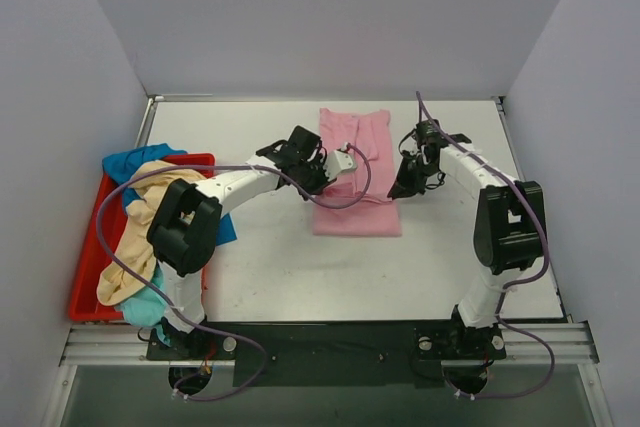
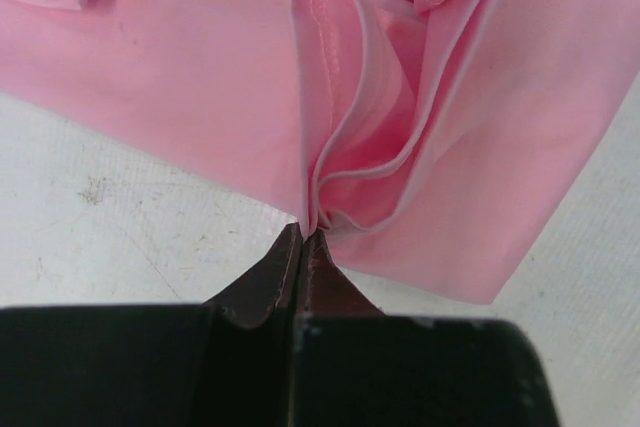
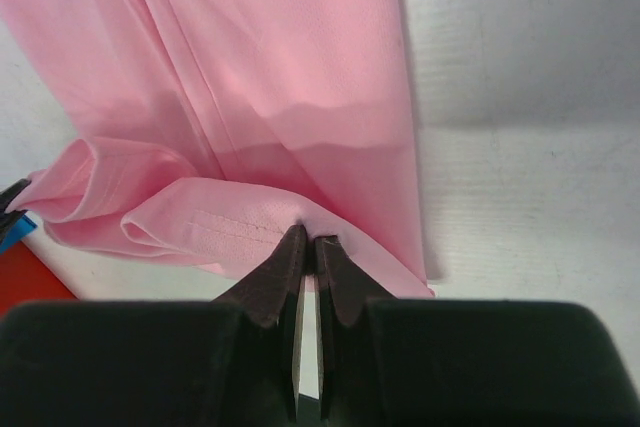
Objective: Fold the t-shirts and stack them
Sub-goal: Fold the folded rectangular tshirt in 1/3 of the way
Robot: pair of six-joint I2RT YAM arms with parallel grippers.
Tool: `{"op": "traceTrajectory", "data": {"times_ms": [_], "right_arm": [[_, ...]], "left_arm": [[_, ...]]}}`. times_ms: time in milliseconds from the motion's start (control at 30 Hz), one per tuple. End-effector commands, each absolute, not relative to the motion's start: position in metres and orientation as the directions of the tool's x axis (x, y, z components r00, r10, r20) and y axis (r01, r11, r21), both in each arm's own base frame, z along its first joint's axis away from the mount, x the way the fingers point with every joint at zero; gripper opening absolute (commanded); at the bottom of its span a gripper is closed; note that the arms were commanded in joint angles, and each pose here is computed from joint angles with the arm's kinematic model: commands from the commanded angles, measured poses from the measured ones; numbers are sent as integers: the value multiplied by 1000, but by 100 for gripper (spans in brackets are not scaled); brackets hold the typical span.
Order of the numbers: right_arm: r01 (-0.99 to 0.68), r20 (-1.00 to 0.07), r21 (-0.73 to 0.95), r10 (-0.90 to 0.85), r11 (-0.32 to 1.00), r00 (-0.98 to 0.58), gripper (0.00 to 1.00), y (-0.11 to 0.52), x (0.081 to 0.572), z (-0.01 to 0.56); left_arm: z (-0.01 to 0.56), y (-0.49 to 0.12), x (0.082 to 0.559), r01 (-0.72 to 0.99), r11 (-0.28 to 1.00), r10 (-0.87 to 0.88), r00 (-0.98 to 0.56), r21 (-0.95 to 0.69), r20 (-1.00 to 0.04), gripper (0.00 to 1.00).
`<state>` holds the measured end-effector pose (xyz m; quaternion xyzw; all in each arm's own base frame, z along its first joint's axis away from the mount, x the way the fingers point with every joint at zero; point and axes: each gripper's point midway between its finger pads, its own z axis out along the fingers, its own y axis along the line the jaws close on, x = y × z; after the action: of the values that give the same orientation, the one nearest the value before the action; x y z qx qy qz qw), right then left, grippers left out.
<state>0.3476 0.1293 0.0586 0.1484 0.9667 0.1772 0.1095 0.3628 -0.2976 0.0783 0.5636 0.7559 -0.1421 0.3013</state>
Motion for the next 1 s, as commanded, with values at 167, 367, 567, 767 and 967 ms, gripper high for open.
{"op": "traceTrajectory", "data": {"times_ms": [167,367,567,767,967], "right_arm": [[217,-247,432,346,875,-905,0,131,388,91],[192,-291,465,354,864,-889,0,135,409,111],[207,-287,476,374,855,-882,0,131,430,108],[262,-269,452,410,853,-872,0,116,448,89],[260,-249,458,403,850,-881,0,114,461,74]], "left_arm": [[112,-308,405,898,408,715,-204,163,-669,0],[138,-312,410,892,421,680,-192,163,-708,0],[134,-308,432,853,501,652,-259,147,-713,0],[113,-306,454,841,521,664,-288,149,-690,0],[79,-308,460,854,500,701,-303,141,-646,0]]}}
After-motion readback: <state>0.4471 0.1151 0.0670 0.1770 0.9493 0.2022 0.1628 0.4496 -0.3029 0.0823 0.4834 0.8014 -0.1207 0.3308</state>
